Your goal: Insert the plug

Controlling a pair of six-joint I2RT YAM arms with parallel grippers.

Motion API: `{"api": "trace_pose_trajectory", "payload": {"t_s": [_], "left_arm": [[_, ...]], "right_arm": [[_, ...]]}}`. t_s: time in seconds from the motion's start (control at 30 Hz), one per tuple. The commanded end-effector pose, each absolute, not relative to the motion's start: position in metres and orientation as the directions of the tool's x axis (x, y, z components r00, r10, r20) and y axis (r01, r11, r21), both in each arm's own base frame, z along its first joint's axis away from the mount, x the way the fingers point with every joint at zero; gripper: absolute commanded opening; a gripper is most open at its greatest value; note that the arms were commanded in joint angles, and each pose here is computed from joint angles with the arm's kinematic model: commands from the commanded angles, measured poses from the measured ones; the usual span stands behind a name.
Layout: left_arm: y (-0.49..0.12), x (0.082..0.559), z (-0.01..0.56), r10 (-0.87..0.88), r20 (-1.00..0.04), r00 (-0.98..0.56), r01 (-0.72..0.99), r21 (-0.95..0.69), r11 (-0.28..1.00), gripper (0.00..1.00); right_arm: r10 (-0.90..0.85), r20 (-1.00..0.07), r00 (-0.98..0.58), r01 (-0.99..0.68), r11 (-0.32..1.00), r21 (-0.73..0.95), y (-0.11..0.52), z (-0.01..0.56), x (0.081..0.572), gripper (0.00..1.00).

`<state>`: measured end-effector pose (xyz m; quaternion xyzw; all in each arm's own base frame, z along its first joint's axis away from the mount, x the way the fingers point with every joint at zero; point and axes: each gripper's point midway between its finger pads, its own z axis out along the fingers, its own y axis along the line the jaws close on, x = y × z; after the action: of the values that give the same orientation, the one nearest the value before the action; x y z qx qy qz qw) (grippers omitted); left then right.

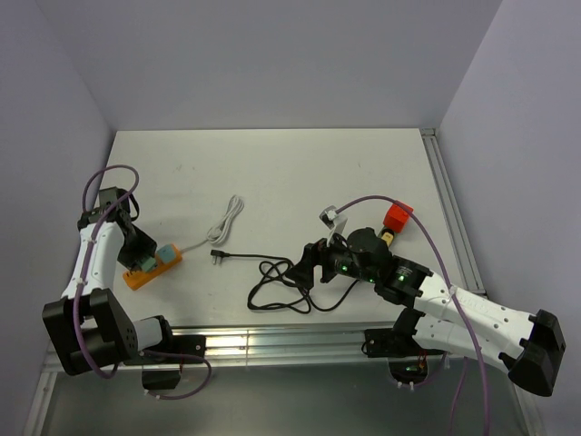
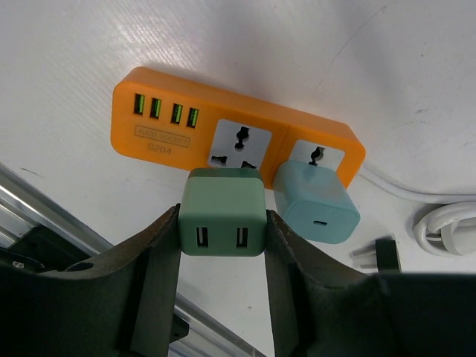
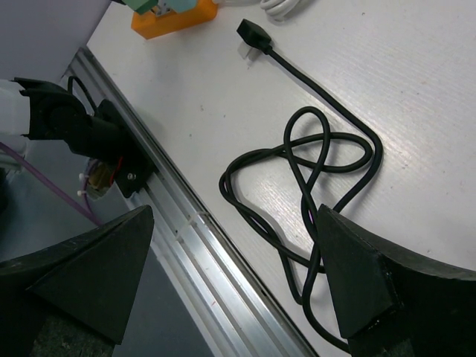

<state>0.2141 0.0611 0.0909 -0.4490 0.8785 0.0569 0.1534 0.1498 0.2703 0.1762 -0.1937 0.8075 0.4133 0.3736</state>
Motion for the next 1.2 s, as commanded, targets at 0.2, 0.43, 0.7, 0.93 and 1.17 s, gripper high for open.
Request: {"api": "trace_pose_trajectory", "payload": {"t_s": [0.2,0.43,0.7,0.93,1.17], "left_arm": [[0.058,0.219,0.083,-0.768,-0.301,-0.565,-0.793,-0.059,0.607,0.00],[0.059,0.221,0.082,-0.771,-0.302,-0.561,-0.796,-0.060,0.603,0.00],[0.066,0.221,0.081,-0.779,-0.306,-0.547,-0.814,-0.025,0.581,0.00],[0.072,0.234,0.094,-0.759,-0.351,-0.549,-0.800,-0.044,0.599,0.00],[0.067,0.238,0.089,-0.748,-0.327,-0.578,-0.777,-0.060,0.627,0.00]], "right_arm": [[0.026,-0.795,-0.607,-0.645,0.569,0.510,0.270,0.190,0.152,0.98],[0.030,-0.798,-0.602,-0.652,0.559,0.513,0.270,0.193,0.150,0.98],[0.030,-0.799,-0.601,-0.652,0.560,0.512,0.269,0.192,0.150,0.98],[0.029,-0.798,-0.602,-0.656,0.552,0.515,0.271,0.193,0.149,0.98],[0.028,-0.795,-0.606,-0.653,0.555,0.516,0.270,0.192,0.150,0.98]]}}
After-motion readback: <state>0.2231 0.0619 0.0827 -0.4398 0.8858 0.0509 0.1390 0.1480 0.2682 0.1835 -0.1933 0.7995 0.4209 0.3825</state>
